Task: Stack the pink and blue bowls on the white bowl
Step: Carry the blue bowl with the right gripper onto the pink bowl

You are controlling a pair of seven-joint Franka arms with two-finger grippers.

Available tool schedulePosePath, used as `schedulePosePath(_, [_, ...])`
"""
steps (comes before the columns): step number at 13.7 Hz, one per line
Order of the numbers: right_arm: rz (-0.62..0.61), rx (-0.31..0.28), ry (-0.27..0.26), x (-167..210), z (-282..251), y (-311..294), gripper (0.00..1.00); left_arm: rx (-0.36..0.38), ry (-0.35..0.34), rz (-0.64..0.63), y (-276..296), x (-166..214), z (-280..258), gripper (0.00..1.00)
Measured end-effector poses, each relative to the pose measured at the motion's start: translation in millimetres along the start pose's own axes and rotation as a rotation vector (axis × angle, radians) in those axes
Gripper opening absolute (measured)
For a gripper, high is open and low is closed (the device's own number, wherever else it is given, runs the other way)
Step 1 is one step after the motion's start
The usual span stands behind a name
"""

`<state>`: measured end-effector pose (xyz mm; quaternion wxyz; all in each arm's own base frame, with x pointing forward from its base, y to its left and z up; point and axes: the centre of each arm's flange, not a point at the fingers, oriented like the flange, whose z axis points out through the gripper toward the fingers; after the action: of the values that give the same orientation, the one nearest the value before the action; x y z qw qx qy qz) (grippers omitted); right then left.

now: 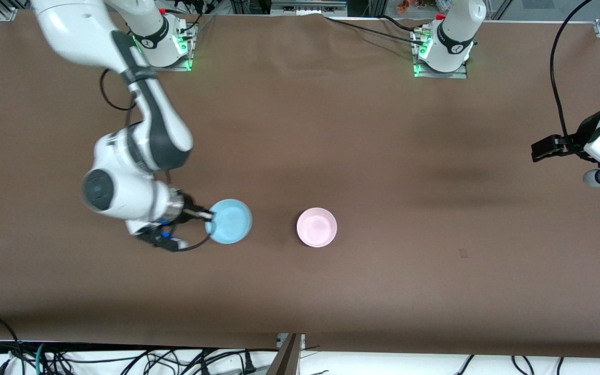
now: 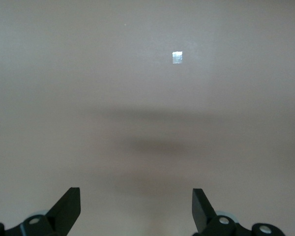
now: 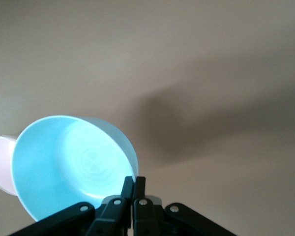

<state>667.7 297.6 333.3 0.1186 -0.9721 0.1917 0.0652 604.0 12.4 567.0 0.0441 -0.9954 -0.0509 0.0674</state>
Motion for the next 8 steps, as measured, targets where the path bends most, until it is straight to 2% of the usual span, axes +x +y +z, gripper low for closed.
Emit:
schedulePosePath(4, [0.157, 0.034, 0.065, -70, 53, -95, 0.02, -0.007, -0.013, 0.001, -7, 2, 6, 1.0])
schedulePosePath(6, [0.193, 0.033, 0.1, -85, 81, -118, 0.02, -0.028, -0.015, 0.002, -5, 2, 6, 1.0])
schedulePosePath(8, [0.21, 0.041, 0.111, -87, 97, -126, 0.02, -0.031, -0.015, 0.002, -5, 2, 6, 1.0])
